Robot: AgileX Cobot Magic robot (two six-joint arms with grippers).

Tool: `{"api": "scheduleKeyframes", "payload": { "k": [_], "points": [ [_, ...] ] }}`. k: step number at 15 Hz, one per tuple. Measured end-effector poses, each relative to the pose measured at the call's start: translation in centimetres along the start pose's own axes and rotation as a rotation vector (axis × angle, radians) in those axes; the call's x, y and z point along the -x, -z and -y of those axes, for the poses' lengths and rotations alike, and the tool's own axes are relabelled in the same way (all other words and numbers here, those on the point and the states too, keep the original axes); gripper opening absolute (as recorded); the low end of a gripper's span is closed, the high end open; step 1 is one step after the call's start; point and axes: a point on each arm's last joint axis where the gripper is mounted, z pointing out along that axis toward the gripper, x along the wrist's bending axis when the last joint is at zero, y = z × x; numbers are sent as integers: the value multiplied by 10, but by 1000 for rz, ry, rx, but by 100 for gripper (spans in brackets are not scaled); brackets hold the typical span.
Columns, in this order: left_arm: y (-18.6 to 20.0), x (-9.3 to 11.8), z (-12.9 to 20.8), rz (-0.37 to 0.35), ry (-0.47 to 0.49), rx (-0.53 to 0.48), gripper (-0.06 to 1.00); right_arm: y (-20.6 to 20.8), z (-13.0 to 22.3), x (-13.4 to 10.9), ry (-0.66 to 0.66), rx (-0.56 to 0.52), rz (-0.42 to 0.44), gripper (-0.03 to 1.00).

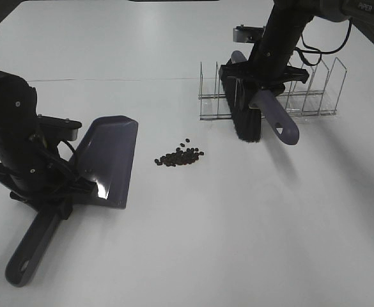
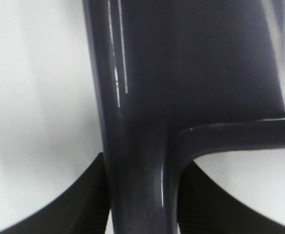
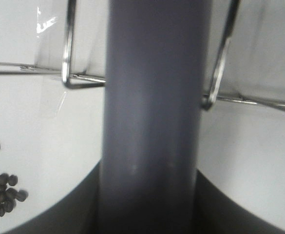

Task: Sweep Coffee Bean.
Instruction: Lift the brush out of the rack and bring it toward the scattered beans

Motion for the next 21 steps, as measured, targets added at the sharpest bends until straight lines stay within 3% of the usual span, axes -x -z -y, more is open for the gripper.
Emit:
{"api": "scheduleKeyframes", "payload": {
  "k": [5, 9, 13, 16, 18, 21],
  "points": [
    [0, 0, 0, 0, 0, 2, 35, 3, 0, 0, 10, 4, 17, 29],
    [0, 1, 0, 7, 13, 2, 35, 37, 0, -5, 17, 58, 8, 29],
    [0, 1, 0, 7, 20, 2, 35, 91, 39, -8, 59, 47, 9, 29],
    [0, 1, 0, 7, 31, 0, 35, 101, 72, -5, 66, -18, 42, 29],
    [0, 1, 0, 1, 35, 2, 35, 98, 93, -12, 102, -66, 162, 29],
    [0, 1, -1, -20, 27, 14, 35, 88, 105, -48, 205, -56, 338, 29]
  ]
}}
